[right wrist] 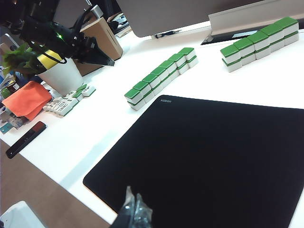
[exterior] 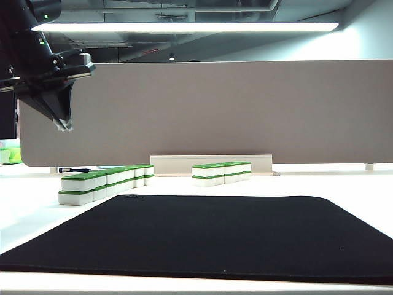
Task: Take a mahjong tile from the mahjong wall and then place it on the table close to you.
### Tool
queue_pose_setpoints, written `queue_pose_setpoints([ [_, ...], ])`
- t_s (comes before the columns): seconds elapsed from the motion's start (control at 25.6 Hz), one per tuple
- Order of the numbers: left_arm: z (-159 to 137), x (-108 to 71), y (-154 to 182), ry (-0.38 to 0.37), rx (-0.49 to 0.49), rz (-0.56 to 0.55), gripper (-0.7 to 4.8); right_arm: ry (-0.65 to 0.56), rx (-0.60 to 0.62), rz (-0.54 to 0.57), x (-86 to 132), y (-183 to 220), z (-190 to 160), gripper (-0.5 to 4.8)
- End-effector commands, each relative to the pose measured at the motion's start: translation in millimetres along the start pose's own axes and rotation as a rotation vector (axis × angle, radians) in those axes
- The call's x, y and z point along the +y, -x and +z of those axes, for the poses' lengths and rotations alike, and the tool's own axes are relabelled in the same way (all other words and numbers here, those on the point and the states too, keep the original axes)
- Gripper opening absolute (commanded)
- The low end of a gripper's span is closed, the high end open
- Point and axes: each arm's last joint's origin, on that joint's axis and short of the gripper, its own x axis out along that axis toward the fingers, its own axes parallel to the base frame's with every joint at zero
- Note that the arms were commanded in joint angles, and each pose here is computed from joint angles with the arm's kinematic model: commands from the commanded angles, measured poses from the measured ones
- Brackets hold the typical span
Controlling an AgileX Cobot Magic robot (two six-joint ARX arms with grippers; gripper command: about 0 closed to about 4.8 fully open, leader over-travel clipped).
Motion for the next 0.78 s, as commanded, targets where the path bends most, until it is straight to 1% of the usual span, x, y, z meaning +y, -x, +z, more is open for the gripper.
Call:
queue_pose_setpoints([
  [0.04, -3, -1.4, -8, -0.003, 0.047, -0.003, 1.14, 0.007, -0.008, 0.004, 1, 0, 2, -0.01],
  [0.16, -5, -5.0, -20, -0.011, 0.085, -0.005, 1.23, 0.009, -0.011, 0.004, 1, 0, 2, -0.02],
  [0.2, -6, -8.7, -24, -0.019, 0.097, -0.012, 1.41, 0.009, -0.01, 0.004, 1, 0, 2, -0.02],
  [0.23, -7, -10.3, -26, -0.023, 0.103, -0.014, 1.84, 0.009, -0.01, 0.004, 1, 0, 2, -0.02],
  [0.27, -7, -14.9, -30, -0.036, 0.113, -0.01, 2.9, 0.009, -0.01, 0.005, 1, 0, 2, -0.01],
  [0.31, -8, -17.4, -34, -0.044, 0.123, 0.006, 3.5, 0.009, -0.01, 0.004, 1, 0, 2, -0.01],
  [0.39, -9, -21.5, -38, -0.055, 0.139, 0.012, 3.51, 0.008, -0.01, 0.004, 1, 0, 2, -0.01],
  [0.51, -12, -20.3, -49, -0.054, 0.17, 0.024, 3.5, 0.009, -0.01, 0.004, 1, 0, 2, -0.01],
  [0.63, -18, -18.4, -64, -0.052, 0.228, 0.04, 3.5, 0.008, -0.01, 0.004, 1, 0, 2, -0.01],
  [0.78, -21, -17.5, -75, -0.05, 0.248, 0.039, 3.5, 0.009, -0.01, 0.004, 1, 0, 2, -0.01],
])
